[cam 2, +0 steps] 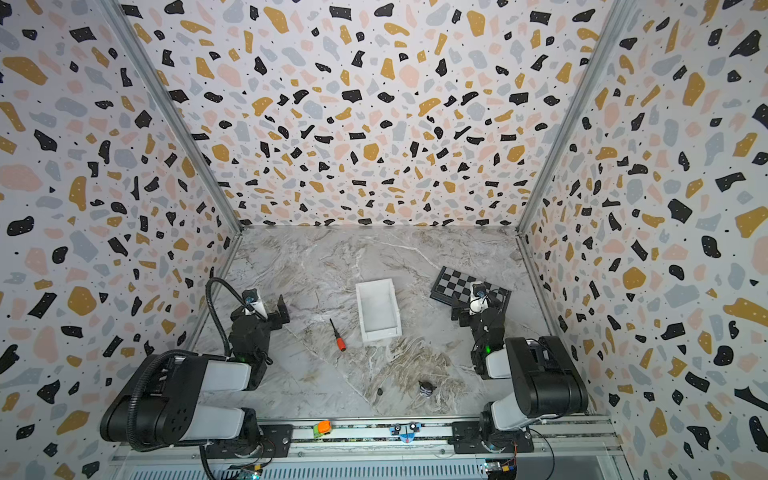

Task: Put the screwdriver in the bin
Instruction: Pick up the screwdriver from the center of the table.

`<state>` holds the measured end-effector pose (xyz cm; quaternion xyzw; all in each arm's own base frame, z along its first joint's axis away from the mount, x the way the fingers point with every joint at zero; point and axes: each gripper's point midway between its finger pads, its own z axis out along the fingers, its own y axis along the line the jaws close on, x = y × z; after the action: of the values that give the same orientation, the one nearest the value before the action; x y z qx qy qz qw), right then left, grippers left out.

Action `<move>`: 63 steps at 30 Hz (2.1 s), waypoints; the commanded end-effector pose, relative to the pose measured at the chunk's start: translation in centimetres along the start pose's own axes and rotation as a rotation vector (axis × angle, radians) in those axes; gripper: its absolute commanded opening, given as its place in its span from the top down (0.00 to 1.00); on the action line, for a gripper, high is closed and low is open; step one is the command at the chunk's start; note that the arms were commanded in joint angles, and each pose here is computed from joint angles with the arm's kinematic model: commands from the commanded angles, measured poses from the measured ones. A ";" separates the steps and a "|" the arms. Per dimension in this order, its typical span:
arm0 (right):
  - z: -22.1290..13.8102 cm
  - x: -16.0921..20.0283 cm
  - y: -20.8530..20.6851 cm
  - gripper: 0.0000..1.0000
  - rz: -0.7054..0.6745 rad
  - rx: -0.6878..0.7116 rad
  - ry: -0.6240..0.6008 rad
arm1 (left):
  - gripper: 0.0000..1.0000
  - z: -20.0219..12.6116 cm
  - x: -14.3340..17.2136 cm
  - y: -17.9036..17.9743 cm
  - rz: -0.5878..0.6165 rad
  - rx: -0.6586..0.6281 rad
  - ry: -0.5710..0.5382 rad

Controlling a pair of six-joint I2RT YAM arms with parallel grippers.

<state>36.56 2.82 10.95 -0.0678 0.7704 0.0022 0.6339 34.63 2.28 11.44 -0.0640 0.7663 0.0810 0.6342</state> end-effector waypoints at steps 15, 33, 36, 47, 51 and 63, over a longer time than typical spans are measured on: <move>0.3 -1.2 -0.2 0.01 0.006 0.012 -0.032 | 0.00 0.2 -2.0 -0.6 -0.001 0.020 -0.066; 0.3 -1.1 -0.3 0.01 0.008 0.014 -0.030 | 0.00 0.2 -2.0 0.2 -0.021 -0.026 -0.062; 0.3 -1.2 -0.3 0.01 0.012 0.012 -0.033 | 0.00 0.3 -2.0 0.2 -0.022 -0.027 -0.061; 0.8 -2.2 -0.2 0.01 0.020 -0.024 -0.016 | 0.00 0.7 -4.9 1.6 -0.055 -0.123 -0.006; 0.6 -3.9 -1.1 0.01 0.087 -0.016 0.028 | 0.00 -0.5 -10.0 4.1 -0.289 -0.267 -0.009; -2.0 -14.1 1.3 0.01 0.235 -0.111 0.026 | 0.00 -4.5 -12.8 2.9 -0.543 -0.238 0.199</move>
<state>37.24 3.33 25.46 -0.0144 0.7423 0.0835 0.6647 33.48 5.24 29.68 -0.3065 0.7090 0.0080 0.6351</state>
